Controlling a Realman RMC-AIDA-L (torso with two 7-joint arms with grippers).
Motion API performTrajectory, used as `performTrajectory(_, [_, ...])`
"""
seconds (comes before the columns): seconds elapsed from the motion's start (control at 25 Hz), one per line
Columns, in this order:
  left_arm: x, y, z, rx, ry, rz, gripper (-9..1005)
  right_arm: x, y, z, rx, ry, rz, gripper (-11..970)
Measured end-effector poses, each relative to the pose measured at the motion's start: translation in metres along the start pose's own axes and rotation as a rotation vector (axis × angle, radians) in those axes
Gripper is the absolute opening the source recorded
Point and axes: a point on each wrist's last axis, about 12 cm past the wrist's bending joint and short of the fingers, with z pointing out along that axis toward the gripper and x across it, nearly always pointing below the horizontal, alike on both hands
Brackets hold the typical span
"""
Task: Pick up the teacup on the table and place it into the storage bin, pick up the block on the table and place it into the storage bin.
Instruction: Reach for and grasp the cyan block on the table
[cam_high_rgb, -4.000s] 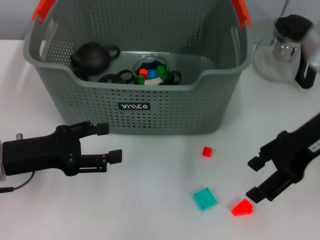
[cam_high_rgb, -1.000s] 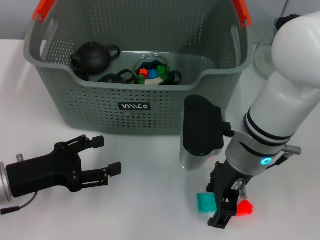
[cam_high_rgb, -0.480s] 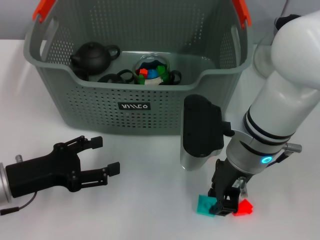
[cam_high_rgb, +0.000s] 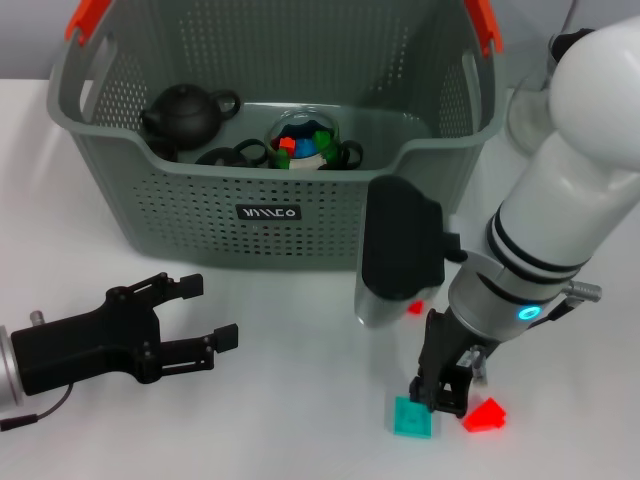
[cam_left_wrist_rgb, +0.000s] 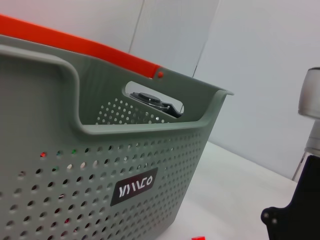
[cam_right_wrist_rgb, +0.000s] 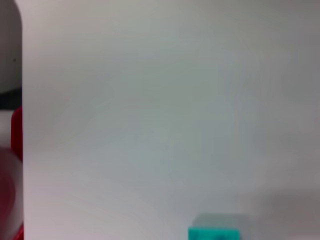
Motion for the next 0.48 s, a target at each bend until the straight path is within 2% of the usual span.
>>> performTrajectory(0.08, [0.0001,0.0003,0.0,-0.002,0.001,0.0,932,-0.0004,-0.0019,-0.0033,-0.007,-0.026,0.028,2])
performTrajectory(0.24, [0.0,0.0003,0.0001,-0.002,0.001,-0.003,932,0.0019,-0.0049,-0.0096,-0.035,-0.059,0.08,95])
performTrajectory(0.48, [-0.0011,0.0009,0.0011,-0.001,0.001,-0.007,932,0.0035,-0.0012,-0.0083,-0.048,-0.024,0.083,262])
